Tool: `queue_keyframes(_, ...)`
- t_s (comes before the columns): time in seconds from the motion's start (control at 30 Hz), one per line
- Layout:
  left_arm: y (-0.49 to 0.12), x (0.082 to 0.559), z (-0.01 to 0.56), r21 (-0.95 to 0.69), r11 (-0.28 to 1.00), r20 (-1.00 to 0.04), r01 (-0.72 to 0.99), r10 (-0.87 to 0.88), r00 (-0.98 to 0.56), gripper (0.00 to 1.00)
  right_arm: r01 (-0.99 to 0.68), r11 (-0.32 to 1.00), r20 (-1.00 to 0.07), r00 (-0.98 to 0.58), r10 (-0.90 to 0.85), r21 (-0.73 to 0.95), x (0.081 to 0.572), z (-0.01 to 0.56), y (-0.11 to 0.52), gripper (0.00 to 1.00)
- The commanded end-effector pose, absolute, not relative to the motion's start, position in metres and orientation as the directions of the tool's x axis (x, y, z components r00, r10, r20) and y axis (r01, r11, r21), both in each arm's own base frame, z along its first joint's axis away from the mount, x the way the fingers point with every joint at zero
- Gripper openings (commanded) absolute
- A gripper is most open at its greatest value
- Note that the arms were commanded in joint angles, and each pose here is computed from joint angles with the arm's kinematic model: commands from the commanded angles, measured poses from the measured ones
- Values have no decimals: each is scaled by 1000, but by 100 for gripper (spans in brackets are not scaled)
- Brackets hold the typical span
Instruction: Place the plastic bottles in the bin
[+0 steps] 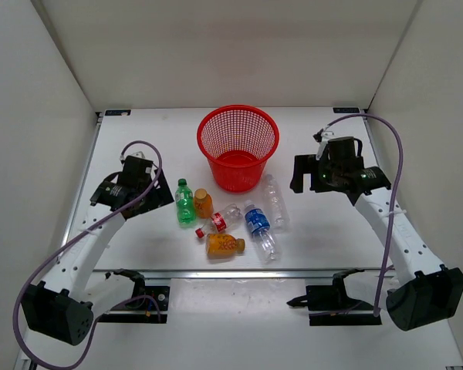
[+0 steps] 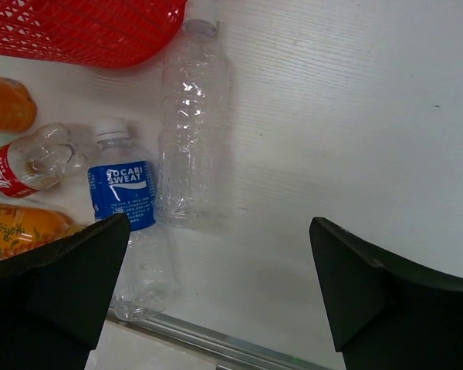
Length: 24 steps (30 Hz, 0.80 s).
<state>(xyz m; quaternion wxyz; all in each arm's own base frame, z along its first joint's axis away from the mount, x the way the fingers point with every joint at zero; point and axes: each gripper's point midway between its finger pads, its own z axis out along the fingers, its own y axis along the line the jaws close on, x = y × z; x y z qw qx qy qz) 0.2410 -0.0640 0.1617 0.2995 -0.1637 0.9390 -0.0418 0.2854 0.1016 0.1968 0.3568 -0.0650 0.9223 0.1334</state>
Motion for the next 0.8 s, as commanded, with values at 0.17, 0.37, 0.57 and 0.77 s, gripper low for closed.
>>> queue_keyframes(0.17, -52, 207, 158, -187, 931, -556, -313, -363, -748, 99, -249, 960, -712, -697, -85, 129, 293, 179, 125, 99)
queue_keyframes(0.37, -59, 202, 150, -223, 925, -537, -308, -381, -753, 99, -220, 961, -706, -707, -40, 166, 313, 149, 136, 99)
queue_keyframes(0.57, -63, 203, 146, -272, 912, -539, -308, -409, -736, 99, -230, 961, -741, -670, -41, 155, 325, 118, 143, 96)
queue_keyframes(0.77, -70, 207, 146, -274, 918, -537, -285, -392, -747, 98, -220, 964, -698, -714, -55, 149, 327, 81, 157, 93)
